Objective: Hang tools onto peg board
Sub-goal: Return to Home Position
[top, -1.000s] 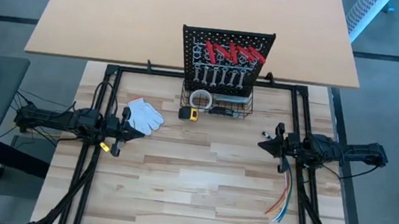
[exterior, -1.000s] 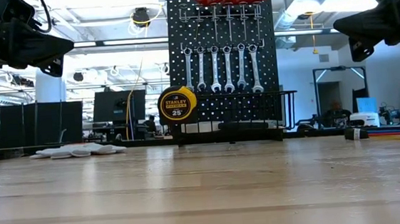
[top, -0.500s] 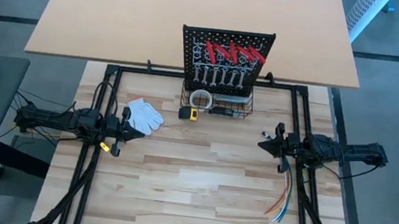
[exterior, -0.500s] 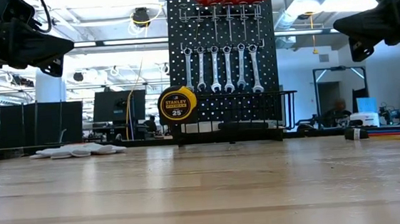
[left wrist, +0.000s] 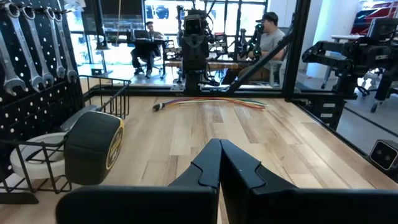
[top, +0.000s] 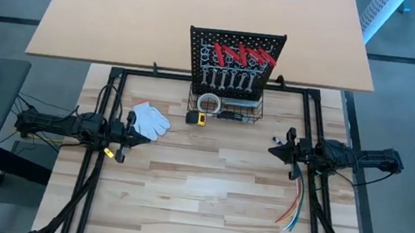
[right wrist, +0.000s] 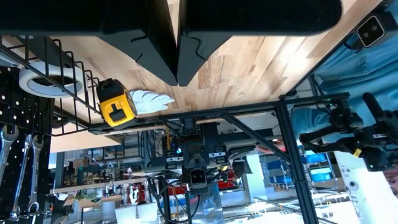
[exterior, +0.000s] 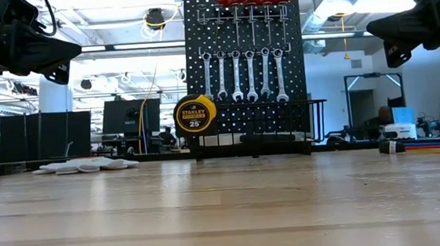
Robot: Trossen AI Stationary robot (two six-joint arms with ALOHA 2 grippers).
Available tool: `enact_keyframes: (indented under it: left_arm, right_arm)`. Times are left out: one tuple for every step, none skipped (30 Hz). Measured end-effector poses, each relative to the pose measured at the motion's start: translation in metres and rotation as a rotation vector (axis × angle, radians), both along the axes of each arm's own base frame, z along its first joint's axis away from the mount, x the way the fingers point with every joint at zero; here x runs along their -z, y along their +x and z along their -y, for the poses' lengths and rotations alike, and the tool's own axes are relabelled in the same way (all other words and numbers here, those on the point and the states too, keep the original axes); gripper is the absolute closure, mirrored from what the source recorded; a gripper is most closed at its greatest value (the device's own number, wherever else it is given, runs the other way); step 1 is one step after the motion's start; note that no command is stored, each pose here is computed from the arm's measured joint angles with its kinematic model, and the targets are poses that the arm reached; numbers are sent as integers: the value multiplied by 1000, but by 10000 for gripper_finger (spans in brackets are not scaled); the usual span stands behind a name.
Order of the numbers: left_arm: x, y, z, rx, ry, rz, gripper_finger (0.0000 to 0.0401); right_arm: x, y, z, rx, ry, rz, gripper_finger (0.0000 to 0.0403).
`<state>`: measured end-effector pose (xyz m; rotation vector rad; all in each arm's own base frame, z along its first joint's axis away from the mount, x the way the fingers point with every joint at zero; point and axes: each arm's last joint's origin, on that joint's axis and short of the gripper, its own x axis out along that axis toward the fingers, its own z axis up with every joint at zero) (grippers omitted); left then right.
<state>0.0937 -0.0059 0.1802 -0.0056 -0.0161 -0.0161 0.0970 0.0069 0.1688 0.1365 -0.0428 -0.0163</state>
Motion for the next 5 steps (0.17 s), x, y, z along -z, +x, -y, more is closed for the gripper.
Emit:
enact_keyframes:
  left_arm:
    - [0, 0, 0, 0, 0, 0, 401]
    - [0, 0, 0, 0, 0, 0, 401]
    - [0, 0, 0, 0, 0, 0, 401]
    - [0, 0, 0, 0, 0, 0, 401]
    - [0, 0, 0, 0, 0, 0, 401]
  right_arm:
    - [0, 0, 0, 0, 0, 0, 384]
    - [0, 0, 0, 0, 0, 0, 384]
    - [0, 0, 0, 0, 0, 0, 384]
    - [0, 0, 0, 0, 0, 0, 384]
    - [0, 0, 0, 0, 0, 0, 384]
